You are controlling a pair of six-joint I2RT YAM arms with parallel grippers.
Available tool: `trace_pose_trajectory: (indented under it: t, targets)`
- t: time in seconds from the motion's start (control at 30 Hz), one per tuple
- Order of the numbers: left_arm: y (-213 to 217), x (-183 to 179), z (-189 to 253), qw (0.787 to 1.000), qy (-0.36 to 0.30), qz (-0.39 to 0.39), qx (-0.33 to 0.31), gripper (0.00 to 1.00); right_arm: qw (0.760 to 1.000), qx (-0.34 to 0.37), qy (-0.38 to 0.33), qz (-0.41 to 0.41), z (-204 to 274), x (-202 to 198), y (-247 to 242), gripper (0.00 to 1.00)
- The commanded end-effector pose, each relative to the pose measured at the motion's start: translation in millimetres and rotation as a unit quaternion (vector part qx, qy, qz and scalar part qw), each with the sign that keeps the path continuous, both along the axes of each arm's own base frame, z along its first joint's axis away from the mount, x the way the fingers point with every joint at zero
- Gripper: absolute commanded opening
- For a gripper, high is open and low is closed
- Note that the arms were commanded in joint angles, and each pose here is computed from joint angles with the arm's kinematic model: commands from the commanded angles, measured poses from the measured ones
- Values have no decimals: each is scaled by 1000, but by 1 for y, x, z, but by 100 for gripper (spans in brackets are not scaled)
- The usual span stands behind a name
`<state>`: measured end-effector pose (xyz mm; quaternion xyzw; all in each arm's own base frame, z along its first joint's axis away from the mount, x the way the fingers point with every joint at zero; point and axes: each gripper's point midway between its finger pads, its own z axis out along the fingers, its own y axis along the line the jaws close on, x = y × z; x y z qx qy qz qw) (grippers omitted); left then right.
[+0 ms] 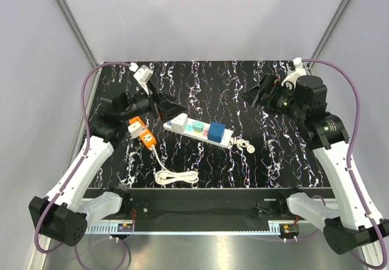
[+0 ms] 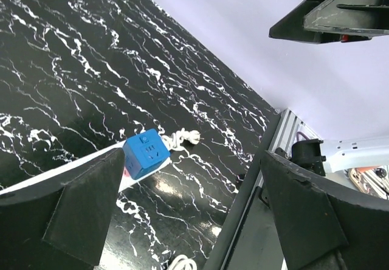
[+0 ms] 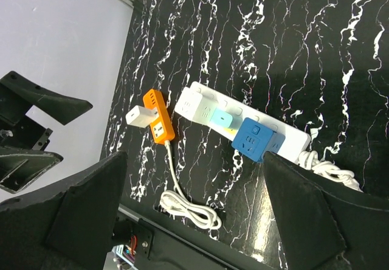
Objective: Insert the plug
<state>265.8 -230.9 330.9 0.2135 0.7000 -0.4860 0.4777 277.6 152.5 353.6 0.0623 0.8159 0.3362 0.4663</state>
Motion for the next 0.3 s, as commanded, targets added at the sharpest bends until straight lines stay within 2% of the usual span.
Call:
trace_pose_trajectory:
  t: [0.0,0.27]
  targets:
    - [3,-8,36,998,-67,3,-18,99,1000,3,-12,-17,4,0,-6,100]
    - [10,-15,43,994,-108,9,5,99,1000,7,-5,-19,-7,4,-4,100]
